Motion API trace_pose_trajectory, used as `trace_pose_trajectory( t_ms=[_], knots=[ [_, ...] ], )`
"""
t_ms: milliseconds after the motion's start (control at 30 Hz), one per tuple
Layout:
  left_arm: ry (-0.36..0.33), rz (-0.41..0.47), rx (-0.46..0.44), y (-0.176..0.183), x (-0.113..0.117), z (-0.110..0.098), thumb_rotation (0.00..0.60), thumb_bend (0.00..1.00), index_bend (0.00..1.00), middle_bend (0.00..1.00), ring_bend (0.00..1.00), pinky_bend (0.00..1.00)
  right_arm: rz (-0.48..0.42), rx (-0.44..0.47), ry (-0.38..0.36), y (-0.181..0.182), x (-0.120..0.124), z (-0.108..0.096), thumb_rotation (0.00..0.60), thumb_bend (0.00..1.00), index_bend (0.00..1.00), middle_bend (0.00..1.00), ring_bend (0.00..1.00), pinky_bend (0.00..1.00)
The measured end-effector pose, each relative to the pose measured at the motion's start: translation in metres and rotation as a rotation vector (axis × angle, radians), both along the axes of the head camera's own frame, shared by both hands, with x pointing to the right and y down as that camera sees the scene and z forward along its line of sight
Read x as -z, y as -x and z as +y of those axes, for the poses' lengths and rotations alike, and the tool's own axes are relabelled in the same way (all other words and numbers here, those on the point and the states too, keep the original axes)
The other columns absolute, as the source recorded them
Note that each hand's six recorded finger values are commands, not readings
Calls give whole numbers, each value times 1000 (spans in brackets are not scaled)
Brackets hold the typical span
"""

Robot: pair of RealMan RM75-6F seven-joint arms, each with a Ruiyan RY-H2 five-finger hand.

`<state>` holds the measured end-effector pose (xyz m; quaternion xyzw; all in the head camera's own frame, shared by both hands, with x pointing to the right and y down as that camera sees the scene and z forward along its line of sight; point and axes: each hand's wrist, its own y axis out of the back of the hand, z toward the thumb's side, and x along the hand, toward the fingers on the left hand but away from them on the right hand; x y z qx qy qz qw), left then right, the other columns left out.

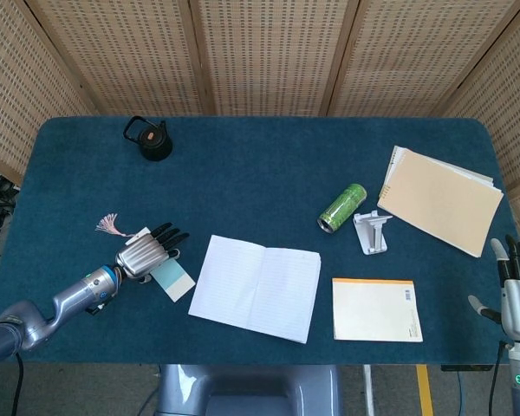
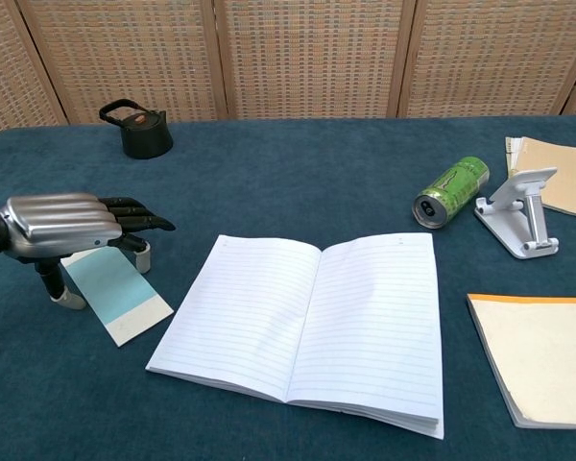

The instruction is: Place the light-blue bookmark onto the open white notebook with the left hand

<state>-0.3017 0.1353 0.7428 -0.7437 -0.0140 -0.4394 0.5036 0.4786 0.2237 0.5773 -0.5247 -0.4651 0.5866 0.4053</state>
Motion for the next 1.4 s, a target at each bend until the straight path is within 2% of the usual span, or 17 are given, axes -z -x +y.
trace_pose_trajectory(
  t_ms=[133, 367, 633, 1133, 1400],
  knots=[
    [0, 0, 0, 0, 0, 0, 600, 93, 396, 0, 0, 0, -1, 1, 0, 0, 0, 0, 600, 103, 12, 0, 0, 0],
    [0, 6, 3, -1, 0, 0, 600, 102, 526, 0, 0, 0, -1, 0, 1, 0, 0, 0, 600, 103, 12, 0, 0, 0],
    [1, 11, 4, -1, 1, 0, 600, 114, 601, 0, 0, 0, -1, 1, 0, 0, 0, 0, 600, 103, 13, 0, 0, 0],
    [-17, 37, -6, -4, 11, -2, 600, 114, 618, 0, 0, 0, -3, 2, -4, 0, 1, 0, 600, 104, 13, 0, 0, 0],
    [-82, 52, -57, -12, 21, -9, 600, 114, 604, 0, 0, 0, -6, -1, -5, 0, 2, 0, 600, 103, 13, 0, 0, 0]
  ],
)
